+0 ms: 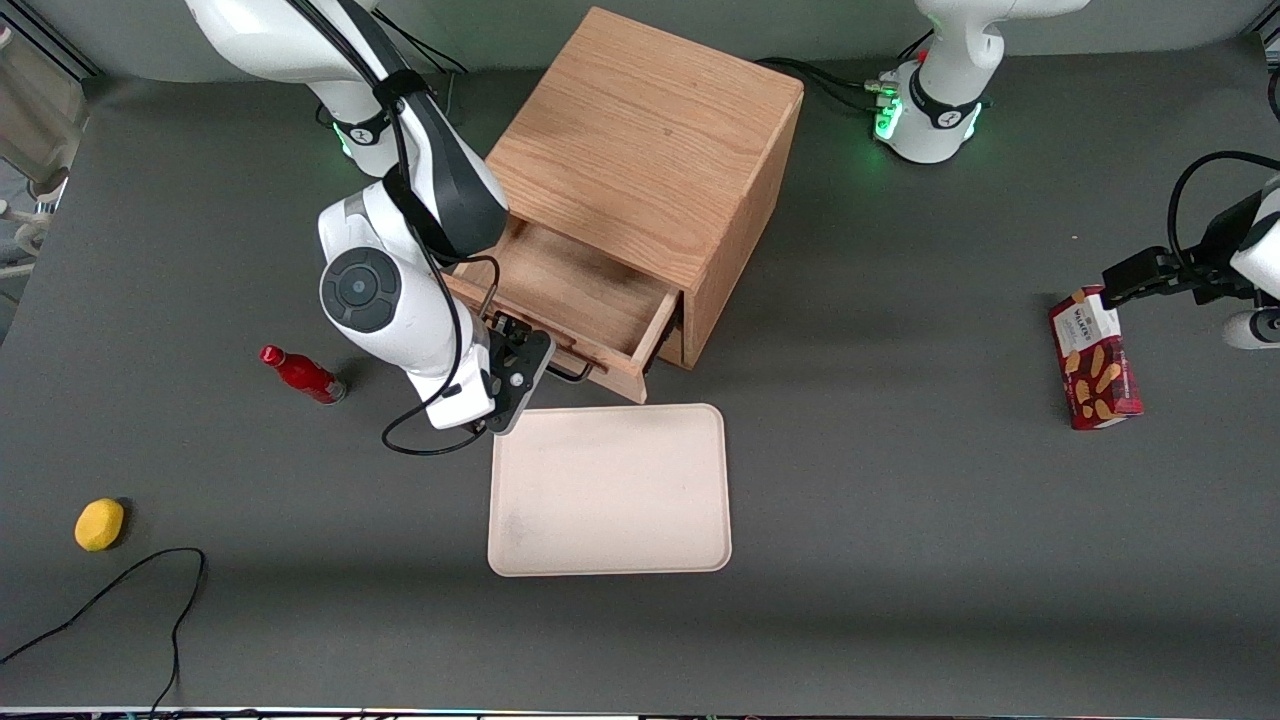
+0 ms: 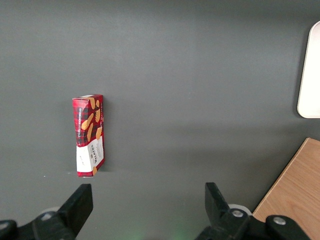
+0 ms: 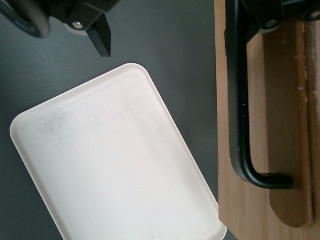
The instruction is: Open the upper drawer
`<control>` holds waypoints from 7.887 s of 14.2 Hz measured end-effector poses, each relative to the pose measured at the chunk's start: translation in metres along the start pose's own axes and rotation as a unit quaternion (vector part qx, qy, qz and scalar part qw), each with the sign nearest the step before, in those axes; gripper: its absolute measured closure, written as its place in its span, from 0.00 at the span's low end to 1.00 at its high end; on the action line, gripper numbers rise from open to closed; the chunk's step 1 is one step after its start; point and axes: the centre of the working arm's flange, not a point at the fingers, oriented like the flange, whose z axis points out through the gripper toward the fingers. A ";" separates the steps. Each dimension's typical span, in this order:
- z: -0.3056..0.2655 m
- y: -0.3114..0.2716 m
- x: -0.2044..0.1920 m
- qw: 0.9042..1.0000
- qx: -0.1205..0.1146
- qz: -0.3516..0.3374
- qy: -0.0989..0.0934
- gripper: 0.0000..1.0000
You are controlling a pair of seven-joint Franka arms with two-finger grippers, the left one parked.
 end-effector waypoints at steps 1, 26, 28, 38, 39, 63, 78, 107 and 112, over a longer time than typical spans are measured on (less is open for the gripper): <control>0.000 0.003 -0.001 1.000 0.000 0.002 0.000 0.00; -0.005 0.046 -0.015 0.999 0.006 0.032 0.026 0.00; -0.005 0.052 -0.017 0.999 0.004 0.031 0.027 0.00; -0.005 0.077 -0.022 0.999 0.002 0.032 0.028 0.00; -0.005 0.080 -0.023 0.999 0.002 0.031 0.028 0.00; -0.009 0.112 -0.037 0.999 -0.005 0.024 0.035 0.00; -0.018 0.123 -0.044 0.999 0.005 0.021 0.037 0.00; -0.235 0.019 -0.138 0.919 -0.001 0.392 0.049 0.00; -0.250 0.026 -0.197 0.876 -0.039 0.479 0.041 0.00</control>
